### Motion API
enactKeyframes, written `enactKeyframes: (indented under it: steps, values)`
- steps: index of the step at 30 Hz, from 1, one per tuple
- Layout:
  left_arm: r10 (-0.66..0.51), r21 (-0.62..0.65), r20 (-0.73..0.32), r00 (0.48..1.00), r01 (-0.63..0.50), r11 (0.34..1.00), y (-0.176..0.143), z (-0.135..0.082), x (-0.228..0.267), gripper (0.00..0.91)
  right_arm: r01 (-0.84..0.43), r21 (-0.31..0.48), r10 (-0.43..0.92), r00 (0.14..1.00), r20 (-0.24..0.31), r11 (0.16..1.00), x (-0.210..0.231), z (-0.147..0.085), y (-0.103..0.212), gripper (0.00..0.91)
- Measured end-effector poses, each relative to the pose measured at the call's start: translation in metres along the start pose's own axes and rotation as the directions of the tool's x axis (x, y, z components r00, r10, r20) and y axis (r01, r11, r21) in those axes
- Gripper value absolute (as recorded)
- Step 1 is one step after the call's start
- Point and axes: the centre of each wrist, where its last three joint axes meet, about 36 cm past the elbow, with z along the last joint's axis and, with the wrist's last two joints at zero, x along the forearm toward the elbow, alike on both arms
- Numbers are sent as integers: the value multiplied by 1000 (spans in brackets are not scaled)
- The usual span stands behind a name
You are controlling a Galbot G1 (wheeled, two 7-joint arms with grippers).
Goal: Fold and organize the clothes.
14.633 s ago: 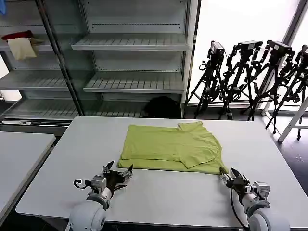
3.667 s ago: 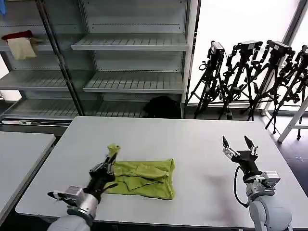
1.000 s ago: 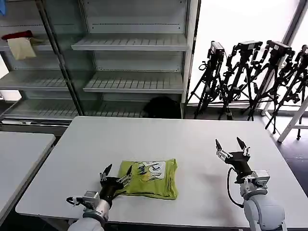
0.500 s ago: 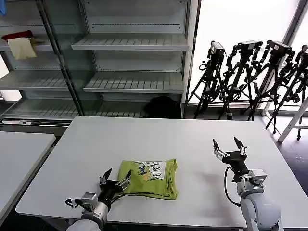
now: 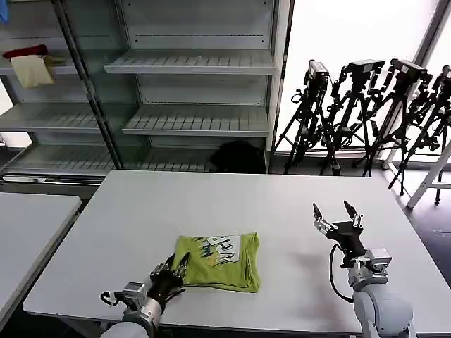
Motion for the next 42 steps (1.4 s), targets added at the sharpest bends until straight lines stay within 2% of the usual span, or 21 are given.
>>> enactKeyframes:
  steps: [16, 23, 33, 42]
  values:
    - [-6, 28, 67, 998, 4, 1000, 2, -4, -1, 0, -1, 2, 1, 1000, 5, 1000, 2, -2, 0, 907]
    - [-25, -32, 122, 992, 29, 999, 15, -14, 7, 0, -6, 8, 6, 1000, 4, 1000, 3, -1, -4, 907]
    - [-110, -224, 163, 980, 146, 964, 77, -35, 17, 0, -6, 6, 6, 1000, 2, 1000, 1, 1, -6, 907]
    - [-223, -385, 207, 953, 289, 877, 158, -66, 36, 0, -7, 2, 7, 1000, -3, 1000, 0, 5, -8, 907]
